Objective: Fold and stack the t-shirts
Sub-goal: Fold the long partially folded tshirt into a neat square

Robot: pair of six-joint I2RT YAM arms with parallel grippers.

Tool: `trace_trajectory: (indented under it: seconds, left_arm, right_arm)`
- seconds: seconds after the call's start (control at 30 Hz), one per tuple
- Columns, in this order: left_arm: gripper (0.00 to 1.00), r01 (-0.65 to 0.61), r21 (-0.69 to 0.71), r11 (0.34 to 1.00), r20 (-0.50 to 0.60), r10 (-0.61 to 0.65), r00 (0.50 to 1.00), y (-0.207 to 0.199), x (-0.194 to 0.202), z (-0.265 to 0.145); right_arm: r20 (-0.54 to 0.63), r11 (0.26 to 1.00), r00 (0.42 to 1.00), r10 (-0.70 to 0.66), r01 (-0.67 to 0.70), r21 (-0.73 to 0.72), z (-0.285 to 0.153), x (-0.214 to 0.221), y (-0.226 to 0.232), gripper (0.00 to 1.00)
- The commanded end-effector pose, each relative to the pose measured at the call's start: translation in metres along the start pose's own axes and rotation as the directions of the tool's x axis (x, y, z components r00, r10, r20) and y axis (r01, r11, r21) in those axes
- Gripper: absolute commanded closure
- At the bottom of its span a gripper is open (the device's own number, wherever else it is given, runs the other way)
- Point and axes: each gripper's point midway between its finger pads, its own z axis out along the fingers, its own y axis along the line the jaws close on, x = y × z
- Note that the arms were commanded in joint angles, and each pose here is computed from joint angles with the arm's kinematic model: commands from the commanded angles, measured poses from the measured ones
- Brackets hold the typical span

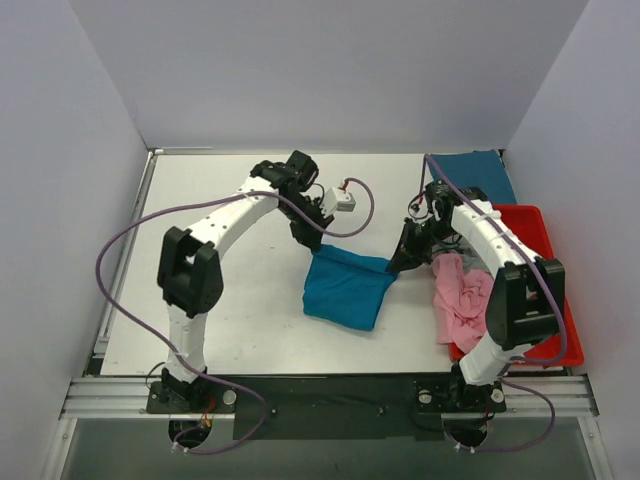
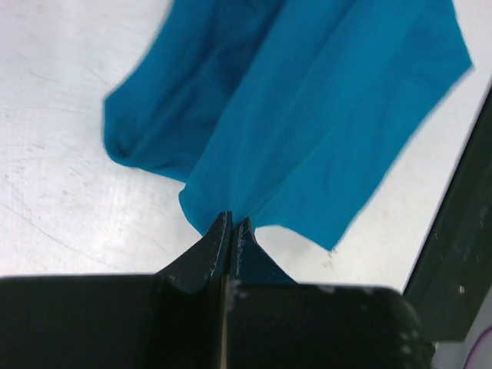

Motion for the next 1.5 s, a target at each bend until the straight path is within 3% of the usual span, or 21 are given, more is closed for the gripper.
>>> trace_trajectory:
  seconds: [0.0, 0.2, 0.4, 0.47, 0.5, 0.53, 0.57, 0.6, 0.63, 0.67, 0.77, 0.9, 0.93, 0.97, 1.03, 1.1, 1.3, 1.47]
  left_arm:
    - [1.0, 0.152, -0.085, 0.985, 0.003, -0.153, 0.988, 0.058, -0.004, 0.002]
    - [1.0, 0.275, -0.054, 0.96, -0.077, -0.278, 0.957, 0.083, 0.016, 0.034]
    - [1.0, 0.296, -0.048, 0.954, -0.09, -0.299, 0.95, 0.091, 0.024, 0.048]
    - [0.88, 0.301, -0.042, 0.953, -0.086, -0.304, 0.949, 0.092, 0.024, 0.051]
    - [0.74, 0.295, -0.053, 0.954, -0.073, -0.299, 0.952, 0.095, 0.022, 0.052]
    - [0.66, 0.312, -0.058, 0.948, -0.066, -0.316, 0.946, 0.097, 0.021, 0.052]
    - [0.51, 0.319, -0.069, 0.945, -0.042, -0.322, 0.946, 0.1, 0.014, 0.049]
    - [0.49, 0.323, -0.08, 0.943, -0.02, -0.325, 0.945, 0.105, 0.009, 0.045]
    - [0.37, 0.345, -0.092, 0.934, -0.003, -0.347, 0.938, 0.108, 0.005, 0.04]
    - [0.36, 0.364, -0.104, 0.926, 0.02, -0.364, 0.931, 0.113, 0.002, 0.032]
    - [0.35, 0.438, -0.154, 0.886, 0.081, -0.431, 0.899, 0.12, -0.004, 0.005]
    - [0.41, 0.457, -0.134, 0.879, 0.104, -0.446, 0.889, 0.088, -0.002, 0.003]
    - [0.47, 0.449, -0.111, 0.887, 0.112, -0.437, 0.892, 0.078, 0.0, 0.009]
    - [0.61, 0.444, -0.089, 0.892, 0.104, -0.435, 0.894, 0.067, -0.002, 0.017]
    - [0.71, 0.449, -0.027, 0.893, 0.083, -0.446, 0.891, 0.049, -0.003, 0.03]
    - [0.72, 0.473, 0.029, 0.881, 0.054, -0.473, 0.879, 0.035, 0.0, 0.045]
    - [0.73, 0.596, 0.051, 0.801, 0.005, -0.597, 0.802, 0.037, 0.029, 0.09]
    - [0.76, 0.629, -0.064, 0.775, 0.006, -0.63, 0.777, 0.065, 0.05, 0.106]
  right_arm:
    - [0.038, 0.998, 0.999, 0.031, -0.034, 0.056, 0.009, -0.039, -0.021, 1.0]
    - [0.013, 0.993, 0.995, 0.096, -0.096, 0.07, 0.033, -0.069, -0.032, 1.0]
    - [0.028, 0.987, 0.991, 0.132, -0.134, 0.085, 0.042, -0.092, -0.037, 1.0]
    - [0.033, 0.985, 0.991, 0.133, -0.136, 0.103, 0.044, -0.096, -0.041, 1.0]
    - [0.039, 0.984, 0.99, 0.133, -0.137, 0.11, 0.044, -0.097, -0.043, 0.99]
    - [0.054, 0.982, 0.989, 0.137, -0.142, 0.123, 0.044, -0.102, -0.046, 0.88]
    - [0.065, 0.981, 0.989, 0.134, -0.141, 0.13, 0.042, -0.106, -0.046, 0.81]
    - [0.087, 0.982, 0.99, 0.114, -0.126, 0.138, 0.039, -0.113, -0.044, 0.67]
    - [0.106, 0.984, 0.99, 0.093, -0.107, 0.14, 0.034, -0.117, -0.04, 0.62]
    - [0.135, 0.983, 0.989, 0.064, -0.086, 0.16, 0.029, -0.121, -0.037, 0.58]
    - [0.21, 0.976, 0.977, -0.049, 0.002, 0.217, 0.007, -0.115, -0.028, 0.54]
    - [0.218, 0.938, 0.959, -0.18, 0.101, 0.33, 0.016, -0.079, -0.027, 0.58]
    - [0.178, 0.936, 0.966, -0.185, 0.118, 0.332, 0.028, -0.063, -0.028, 0.69]
    - [0.187, 0.945, 0.968, -0.167, 0.103, 0.311, 0.034, -0.059, -0.025, 0.76]
    - [0.156, 0.965, 0.982, -0.105, 0.063, 0.255, 0.051, -0.044, -0.025, 0.93]
    - [0.121, 0.976, 0.991, -0.061, 0.034, 0.214, 0.069, -0.031, -0.03, 0.99]
    - [0.1, 0.964, 0.994, -0.041, 0.013, 0.265, 0.098, -0.045, -0.055, 1.0]
    - [0.136, 0.954, 0.988, -0.071, 0.028, 0.299, 0.089, -0.086, -0.062, 1.0]
